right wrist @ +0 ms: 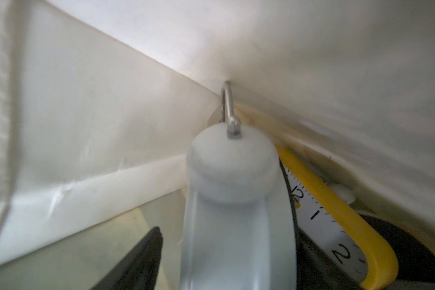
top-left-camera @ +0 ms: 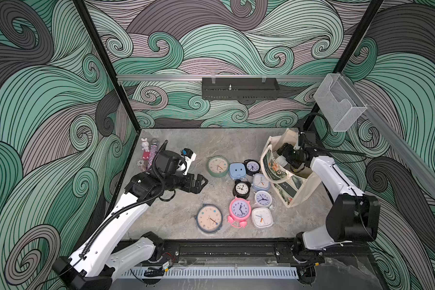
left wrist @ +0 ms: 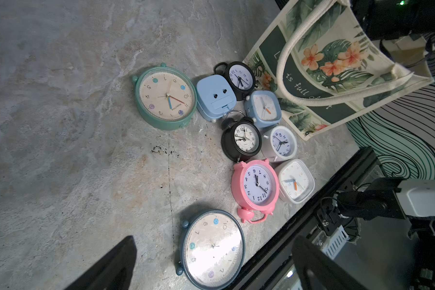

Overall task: Put the alarm clock into the canvas bag
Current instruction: Place the alarm at the canvas bag, then move the alarm to the center of the board.

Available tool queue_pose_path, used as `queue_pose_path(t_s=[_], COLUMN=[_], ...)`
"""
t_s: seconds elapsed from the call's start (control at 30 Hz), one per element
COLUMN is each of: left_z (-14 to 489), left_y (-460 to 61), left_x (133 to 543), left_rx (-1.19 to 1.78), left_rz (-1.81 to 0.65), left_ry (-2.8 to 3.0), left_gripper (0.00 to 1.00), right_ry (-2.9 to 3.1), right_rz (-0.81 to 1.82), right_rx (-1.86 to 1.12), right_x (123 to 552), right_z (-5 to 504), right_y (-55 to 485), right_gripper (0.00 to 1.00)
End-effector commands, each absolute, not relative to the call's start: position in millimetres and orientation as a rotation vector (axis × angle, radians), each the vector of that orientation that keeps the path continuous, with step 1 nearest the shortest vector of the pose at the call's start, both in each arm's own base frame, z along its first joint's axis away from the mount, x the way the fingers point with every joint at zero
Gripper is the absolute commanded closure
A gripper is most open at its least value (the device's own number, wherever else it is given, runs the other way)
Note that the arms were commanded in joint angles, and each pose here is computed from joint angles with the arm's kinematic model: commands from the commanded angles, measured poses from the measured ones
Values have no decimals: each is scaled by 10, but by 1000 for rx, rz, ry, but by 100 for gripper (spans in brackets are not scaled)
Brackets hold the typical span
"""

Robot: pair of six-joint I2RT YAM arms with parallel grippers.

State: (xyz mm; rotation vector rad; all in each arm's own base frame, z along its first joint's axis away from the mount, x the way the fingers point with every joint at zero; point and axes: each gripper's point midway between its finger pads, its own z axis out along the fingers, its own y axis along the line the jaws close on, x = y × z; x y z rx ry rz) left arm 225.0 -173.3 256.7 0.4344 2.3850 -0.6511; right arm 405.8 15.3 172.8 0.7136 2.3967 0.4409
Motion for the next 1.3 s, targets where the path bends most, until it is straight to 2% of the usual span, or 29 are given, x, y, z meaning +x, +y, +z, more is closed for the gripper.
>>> queue_pose_path(t_s=[0.0, 0.43, 0.67, 0.83, 1.0, 1.27], left_z=[2501, 2037, 1618, 1389, 1282, 1056], left_y=[-1644, -1391, -1471, -1624, -1760, -1945], left_x=[2259, 2039, 1635, 1344, 1212, 1097], left_rx=[380, 121, -96, -196, -221, -161], left_rz=[-589, -528, -645, -836, -1026, -1124], left_ry=[2438, 2705, 3016, 3160, 3153, 3178], left_gripper=[1, 1, 1, 1, 1, 1], right_ry=[2310, 2250, 2202, 2167, 2173, 2164], right_rz=[460, 472, 470, 428, 408, 509], right_rx=[651, 584, 451, 354, 244, 150], right_x=[4071, 3662, 3435, 3239, 3127, 3075], right_z=[2131, 2587, 2916, 3122, 3195, 3187], right_y=[170, 200, 270, 317, 451, 705], right_gripper=[0, 0, 0, 0, 0, 0])
